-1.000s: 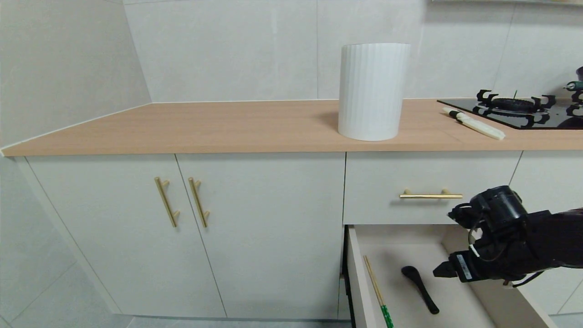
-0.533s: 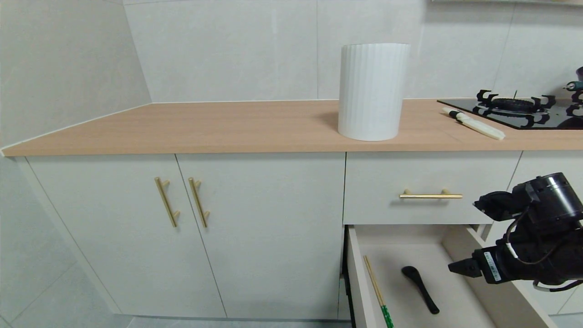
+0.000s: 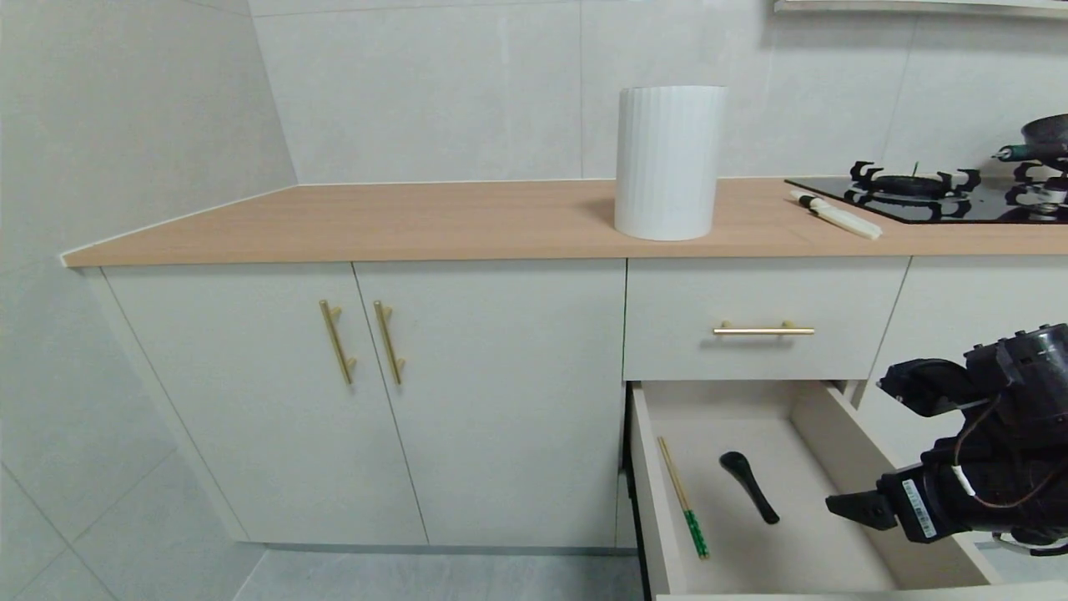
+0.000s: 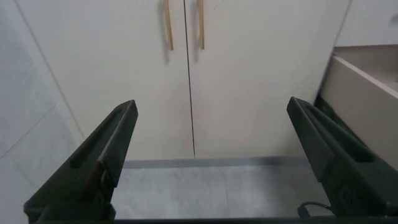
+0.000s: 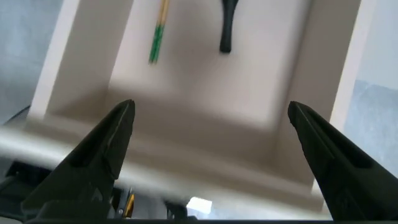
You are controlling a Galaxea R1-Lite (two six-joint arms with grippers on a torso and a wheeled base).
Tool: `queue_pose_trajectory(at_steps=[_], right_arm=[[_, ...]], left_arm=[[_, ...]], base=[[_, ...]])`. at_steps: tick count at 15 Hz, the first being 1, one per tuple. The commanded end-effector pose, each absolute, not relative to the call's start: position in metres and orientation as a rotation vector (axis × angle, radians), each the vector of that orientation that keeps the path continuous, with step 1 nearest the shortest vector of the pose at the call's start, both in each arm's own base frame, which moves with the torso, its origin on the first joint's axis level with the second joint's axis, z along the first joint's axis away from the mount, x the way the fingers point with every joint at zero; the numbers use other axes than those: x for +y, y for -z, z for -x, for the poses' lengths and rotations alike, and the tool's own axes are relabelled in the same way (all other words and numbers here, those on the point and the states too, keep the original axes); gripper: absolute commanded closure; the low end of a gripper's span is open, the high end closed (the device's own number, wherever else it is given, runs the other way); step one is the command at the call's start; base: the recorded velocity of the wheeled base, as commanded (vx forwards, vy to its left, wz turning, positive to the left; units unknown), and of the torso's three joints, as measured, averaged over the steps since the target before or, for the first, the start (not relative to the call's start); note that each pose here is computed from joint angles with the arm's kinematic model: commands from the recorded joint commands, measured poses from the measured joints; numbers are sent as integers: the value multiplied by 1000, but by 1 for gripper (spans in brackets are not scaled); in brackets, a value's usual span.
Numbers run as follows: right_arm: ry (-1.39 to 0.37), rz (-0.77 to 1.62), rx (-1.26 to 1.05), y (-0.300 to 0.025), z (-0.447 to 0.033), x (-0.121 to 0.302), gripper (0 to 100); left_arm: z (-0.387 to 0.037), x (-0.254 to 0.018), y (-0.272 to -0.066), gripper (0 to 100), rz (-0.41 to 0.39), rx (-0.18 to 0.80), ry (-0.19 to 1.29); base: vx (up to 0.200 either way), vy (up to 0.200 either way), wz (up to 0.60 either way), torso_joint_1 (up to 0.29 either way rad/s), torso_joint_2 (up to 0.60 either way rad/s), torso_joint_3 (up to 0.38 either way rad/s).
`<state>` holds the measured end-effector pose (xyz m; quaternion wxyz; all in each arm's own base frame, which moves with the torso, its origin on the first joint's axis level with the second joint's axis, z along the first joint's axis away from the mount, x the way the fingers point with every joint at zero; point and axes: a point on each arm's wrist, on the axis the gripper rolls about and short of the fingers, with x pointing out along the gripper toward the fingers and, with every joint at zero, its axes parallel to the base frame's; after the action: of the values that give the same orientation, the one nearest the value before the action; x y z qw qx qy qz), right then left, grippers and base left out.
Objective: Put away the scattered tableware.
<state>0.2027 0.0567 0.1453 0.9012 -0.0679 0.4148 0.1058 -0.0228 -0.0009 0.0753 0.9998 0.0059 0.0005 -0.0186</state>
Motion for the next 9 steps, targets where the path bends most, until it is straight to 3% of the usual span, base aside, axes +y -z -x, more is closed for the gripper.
queue_pose_trajectory(at_steps=[1,5,9], right_arm=[[-230,147,861,-144,-200,59,0],[-260,157,869,-142,-195,63,0],[-462,204,978,-132,-172,86,0]], left_arm=[[23,-1,-75,0,-12,1,37],[23,-1,-75,0,-12,1,37],[23,-1,-75,0,-12,1,37]], base=[[-200,0,0,2,-2,-2],[0,0,0,0,0,0],[0,0,0,0,0,0]])
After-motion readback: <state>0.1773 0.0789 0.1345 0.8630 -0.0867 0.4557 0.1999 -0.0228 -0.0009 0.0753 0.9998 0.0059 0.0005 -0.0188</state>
